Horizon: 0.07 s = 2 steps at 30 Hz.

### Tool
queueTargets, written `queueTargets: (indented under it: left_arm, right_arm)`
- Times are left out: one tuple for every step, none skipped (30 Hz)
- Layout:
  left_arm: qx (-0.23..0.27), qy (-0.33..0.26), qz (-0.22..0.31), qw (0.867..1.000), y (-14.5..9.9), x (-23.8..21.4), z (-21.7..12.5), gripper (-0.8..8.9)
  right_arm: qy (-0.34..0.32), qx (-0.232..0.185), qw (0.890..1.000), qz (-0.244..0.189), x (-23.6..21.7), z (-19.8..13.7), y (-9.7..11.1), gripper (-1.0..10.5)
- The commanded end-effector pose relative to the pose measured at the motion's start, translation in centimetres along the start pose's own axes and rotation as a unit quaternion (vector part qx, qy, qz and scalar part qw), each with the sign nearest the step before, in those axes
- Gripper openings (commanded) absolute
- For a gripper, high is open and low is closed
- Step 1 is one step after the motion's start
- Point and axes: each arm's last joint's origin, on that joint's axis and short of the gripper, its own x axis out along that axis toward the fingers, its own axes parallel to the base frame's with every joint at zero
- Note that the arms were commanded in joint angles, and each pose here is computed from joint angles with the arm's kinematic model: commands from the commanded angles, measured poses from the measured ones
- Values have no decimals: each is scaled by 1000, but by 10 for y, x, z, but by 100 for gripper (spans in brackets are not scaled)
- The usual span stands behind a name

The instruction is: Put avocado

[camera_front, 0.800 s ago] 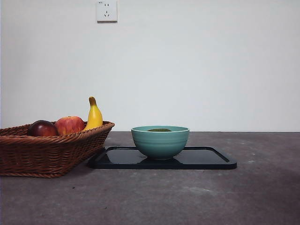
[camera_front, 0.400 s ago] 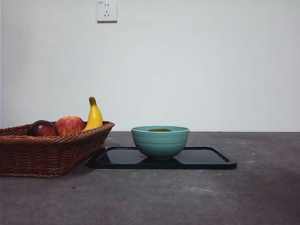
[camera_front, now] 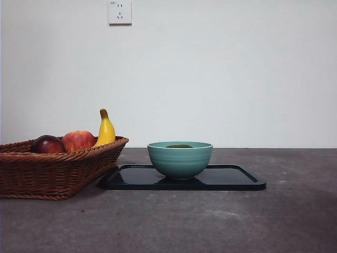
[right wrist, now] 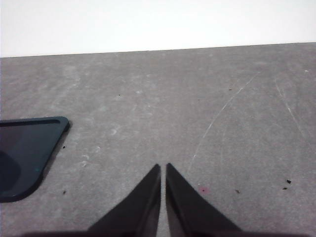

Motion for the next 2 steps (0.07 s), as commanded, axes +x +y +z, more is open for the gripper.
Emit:
queueTargets:
  left_arm:
    - [-1, 12, 2, 1000, 1, 2, -7, 6]
    - [-1, 12, 2, 1000, 1, 2, -7, 7]
  right_arm:
    - [-3, 5, 1000, -1, 1, -1, 0, 10]
    - [-3, 5, 1000, -1, 1, -1, 0, 9]
